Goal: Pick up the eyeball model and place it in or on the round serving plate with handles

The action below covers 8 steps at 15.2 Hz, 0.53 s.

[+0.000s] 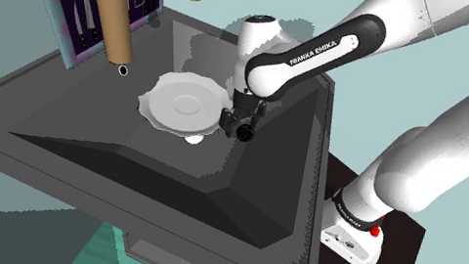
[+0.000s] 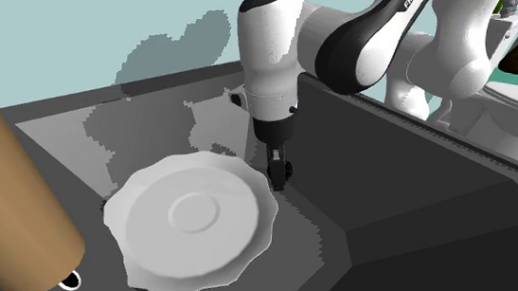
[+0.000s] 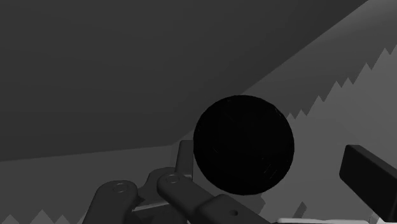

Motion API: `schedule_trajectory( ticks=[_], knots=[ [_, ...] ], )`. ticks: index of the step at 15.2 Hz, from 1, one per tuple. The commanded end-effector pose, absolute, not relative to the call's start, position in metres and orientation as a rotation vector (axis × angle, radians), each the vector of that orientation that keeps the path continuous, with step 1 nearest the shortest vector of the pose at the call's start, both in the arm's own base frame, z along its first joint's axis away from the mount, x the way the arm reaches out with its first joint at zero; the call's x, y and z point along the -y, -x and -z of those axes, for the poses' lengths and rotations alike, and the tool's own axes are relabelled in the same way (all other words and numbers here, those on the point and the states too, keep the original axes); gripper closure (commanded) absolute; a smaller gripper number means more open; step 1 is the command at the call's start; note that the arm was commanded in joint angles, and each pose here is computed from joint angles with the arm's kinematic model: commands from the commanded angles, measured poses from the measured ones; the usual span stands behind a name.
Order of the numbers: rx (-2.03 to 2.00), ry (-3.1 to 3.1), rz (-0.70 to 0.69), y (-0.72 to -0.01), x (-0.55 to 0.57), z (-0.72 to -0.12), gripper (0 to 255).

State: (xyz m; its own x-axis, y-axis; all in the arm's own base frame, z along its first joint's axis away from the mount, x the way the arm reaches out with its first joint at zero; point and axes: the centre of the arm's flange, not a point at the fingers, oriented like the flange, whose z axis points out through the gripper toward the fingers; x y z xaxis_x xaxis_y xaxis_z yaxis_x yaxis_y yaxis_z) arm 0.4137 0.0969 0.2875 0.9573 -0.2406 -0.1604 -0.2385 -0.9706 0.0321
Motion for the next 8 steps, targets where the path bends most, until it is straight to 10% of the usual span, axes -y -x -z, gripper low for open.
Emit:
schedule_trajectory(
  ticks=[1, 5, 6, 8],
  knots=[
    [0.379, -3.096, 0.256, -0.4136, -0.0971, -0.2866, 0],
    [0.379, -3.096, 0.256, -0.4136, -0.0971, -0.2866, 0],
    [0.379, -3.096, 0.256, -0.4136, -0.0971, -0.2866, 255],
    [0.379, -3.096, 0.256, -0.4135, -0.0972, -0.2866, 255]
  ],
)
